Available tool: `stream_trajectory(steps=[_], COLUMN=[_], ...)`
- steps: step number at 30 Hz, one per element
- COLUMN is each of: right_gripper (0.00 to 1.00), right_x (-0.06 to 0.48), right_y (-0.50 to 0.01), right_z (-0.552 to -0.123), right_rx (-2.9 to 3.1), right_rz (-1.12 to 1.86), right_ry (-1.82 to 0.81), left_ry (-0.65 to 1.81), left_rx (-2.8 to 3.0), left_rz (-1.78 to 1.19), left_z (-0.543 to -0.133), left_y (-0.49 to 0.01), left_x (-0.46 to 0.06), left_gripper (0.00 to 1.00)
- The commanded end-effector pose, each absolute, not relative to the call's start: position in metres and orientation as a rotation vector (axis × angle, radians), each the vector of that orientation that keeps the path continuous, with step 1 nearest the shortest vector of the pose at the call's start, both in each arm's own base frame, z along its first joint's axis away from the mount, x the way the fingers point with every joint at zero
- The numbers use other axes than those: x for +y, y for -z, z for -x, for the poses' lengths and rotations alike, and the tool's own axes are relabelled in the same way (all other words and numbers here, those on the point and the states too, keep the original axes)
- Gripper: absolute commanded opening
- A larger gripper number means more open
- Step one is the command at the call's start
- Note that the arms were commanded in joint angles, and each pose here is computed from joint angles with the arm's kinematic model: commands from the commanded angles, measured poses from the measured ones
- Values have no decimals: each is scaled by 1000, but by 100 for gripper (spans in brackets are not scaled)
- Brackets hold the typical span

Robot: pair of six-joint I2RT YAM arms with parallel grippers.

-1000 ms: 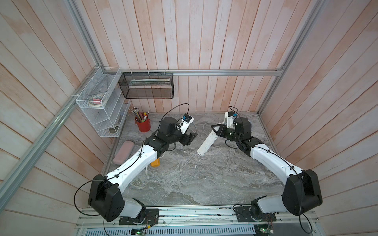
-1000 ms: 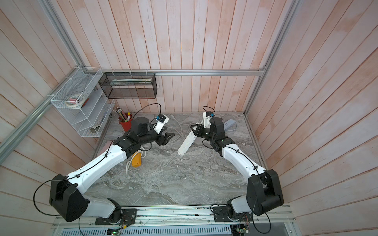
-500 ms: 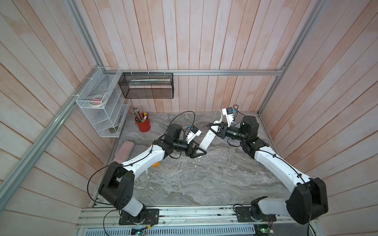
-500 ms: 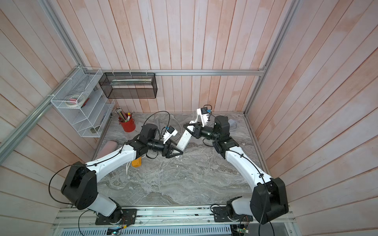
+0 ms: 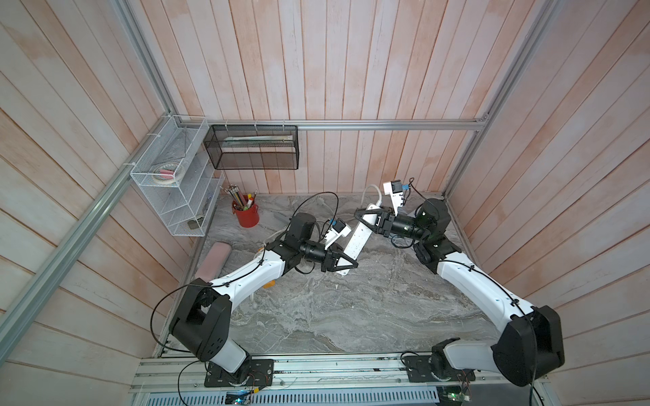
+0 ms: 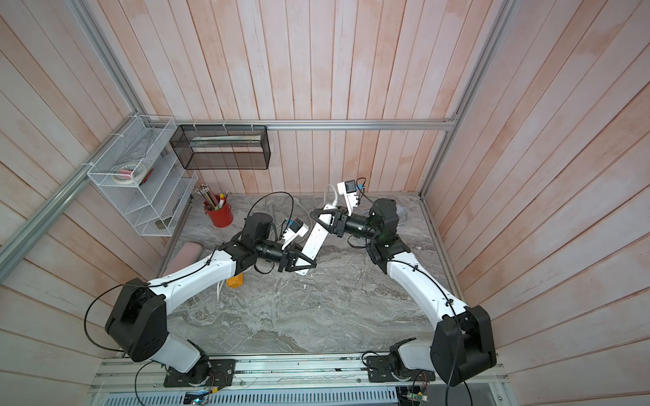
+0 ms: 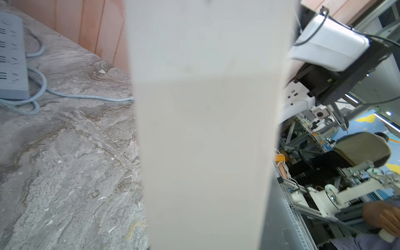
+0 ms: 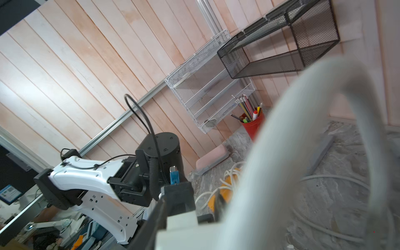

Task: Wrap the cord around the power strip
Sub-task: Adjust the power strip, then wrap the power cord around the power strip.

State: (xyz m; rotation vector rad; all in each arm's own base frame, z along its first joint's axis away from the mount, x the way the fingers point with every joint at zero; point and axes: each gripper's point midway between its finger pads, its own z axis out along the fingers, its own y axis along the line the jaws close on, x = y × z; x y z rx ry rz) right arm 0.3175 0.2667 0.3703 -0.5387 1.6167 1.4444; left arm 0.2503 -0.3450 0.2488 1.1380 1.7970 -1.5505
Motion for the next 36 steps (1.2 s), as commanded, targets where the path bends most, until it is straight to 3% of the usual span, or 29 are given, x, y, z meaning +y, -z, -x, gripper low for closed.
stream_trajectory(steps=[1, 8, 13, 18, 32, 34, 36], right_gripper=[62, 69, 70, 70, 70, 67, 53], right_x=[243, 206, 185, 199, 271, 272, 276], right_y=[-381, -356, -285, -255, -289, -286, -276], right_z=[-334, -330, -353, -381, -458, -472, -484], right_rx=[1552, 1565, 1660, 1627, 1410, 1408, 1429], right_rz=[413, 306, 223, 322, 320, 273, 269], right_ry=[-1272, -1180, -919, -663, -740, -734, -719], left_ry=[1436, 1349, 1325, 1317, 1302, 1302, 1287], left_rx=[1780, 1719, 1687, 1661, 1608, 1606, 1605], left_rz=[-998, -892, -890, -915, -946, -942, -920], left_z=[-280, -299, -301, -293, -273, -271, -274], left_y=[-275, -318, -347, -371, -406, -408, -410], left_x=[-333, -319, -318, -321, -325, -324, -322], left_gripper=[13, 10, 11, 11, 10, 10, 10])
